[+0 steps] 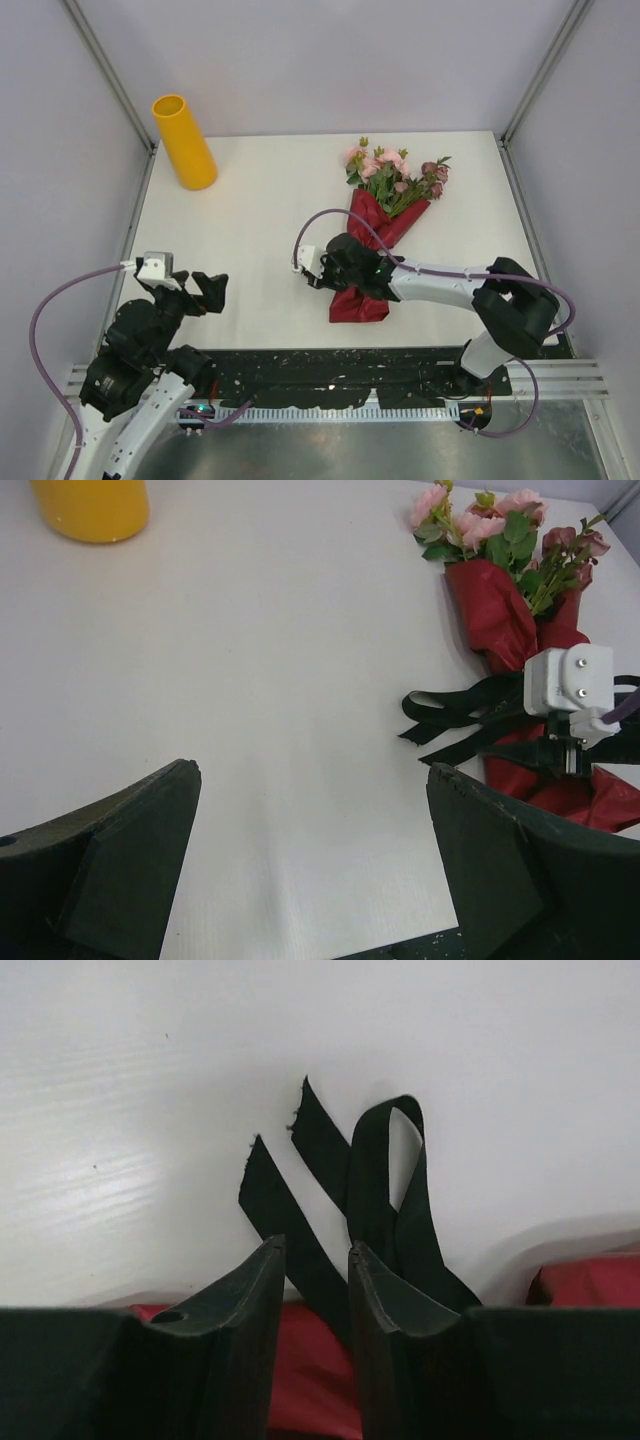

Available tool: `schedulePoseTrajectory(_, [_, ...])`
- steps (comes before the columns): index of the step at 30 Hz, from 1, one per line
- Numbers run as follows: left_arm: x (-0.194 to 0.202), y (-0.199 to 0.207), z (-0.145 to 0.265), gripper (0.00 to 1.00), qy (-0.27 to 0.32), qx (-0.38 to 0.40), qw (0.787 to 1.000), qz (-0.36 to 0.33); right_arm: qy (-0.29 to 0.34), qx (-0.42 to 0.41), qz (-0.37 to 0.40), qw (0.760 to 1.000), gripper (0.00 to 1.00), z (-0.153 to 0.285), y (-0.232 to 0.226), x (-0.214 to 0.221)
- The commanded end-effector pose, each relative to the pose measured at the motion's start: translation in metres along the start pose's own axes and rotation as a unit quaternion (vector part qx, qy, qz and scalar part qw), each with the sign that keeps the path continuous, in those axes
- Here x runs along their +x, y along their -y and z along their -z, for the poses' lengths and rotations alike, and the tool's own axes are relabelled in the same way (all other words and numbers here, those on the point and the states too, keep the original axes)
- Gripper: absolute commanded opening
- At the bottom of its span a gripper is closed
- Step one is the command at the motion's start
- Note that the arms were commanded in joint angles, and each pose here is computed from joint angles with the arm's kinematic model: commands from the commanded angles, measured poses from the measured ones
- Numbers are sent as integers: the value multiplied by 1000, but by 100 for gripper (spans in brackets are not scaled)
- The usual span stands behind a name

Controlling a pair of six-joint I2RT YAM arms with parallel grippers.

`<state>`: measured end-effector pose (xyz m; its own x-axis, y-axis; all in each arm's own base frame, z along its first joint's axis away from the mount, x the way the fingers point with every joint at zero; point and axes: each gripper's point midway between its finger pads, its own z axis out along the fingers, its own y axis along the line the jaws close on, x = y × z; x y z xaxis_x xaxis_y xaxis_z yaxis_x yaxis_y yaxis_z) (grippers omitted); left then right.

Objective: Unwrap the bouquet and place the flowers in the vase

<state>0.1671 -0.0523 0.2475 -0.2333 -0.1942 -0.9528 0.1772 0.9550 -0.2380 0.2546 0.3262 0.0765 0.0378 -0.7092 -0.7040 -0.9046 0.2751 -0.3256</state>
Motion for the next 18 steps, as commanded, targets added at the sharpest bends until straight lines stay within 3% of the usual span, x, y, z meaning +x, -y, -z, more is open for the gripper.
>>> schedulePoseTrajectory(1, [-2, 2, -1, 100, 0, 1, 1000, 9, -70, -28, 72, 995, 44, 1, 2, 21])
schedulePoseTrajectory(3, [-3, 2, 0, 100, 3, 2, 1000, 9, -97, -38, 77, 992, 51, 3, 8, 24])
schedulePoseTrajectory(18, [-3, 2, -1, 100, 2, 3, 1000, 4, -194, -46, 87, 976, 53, -6, 9, 65])
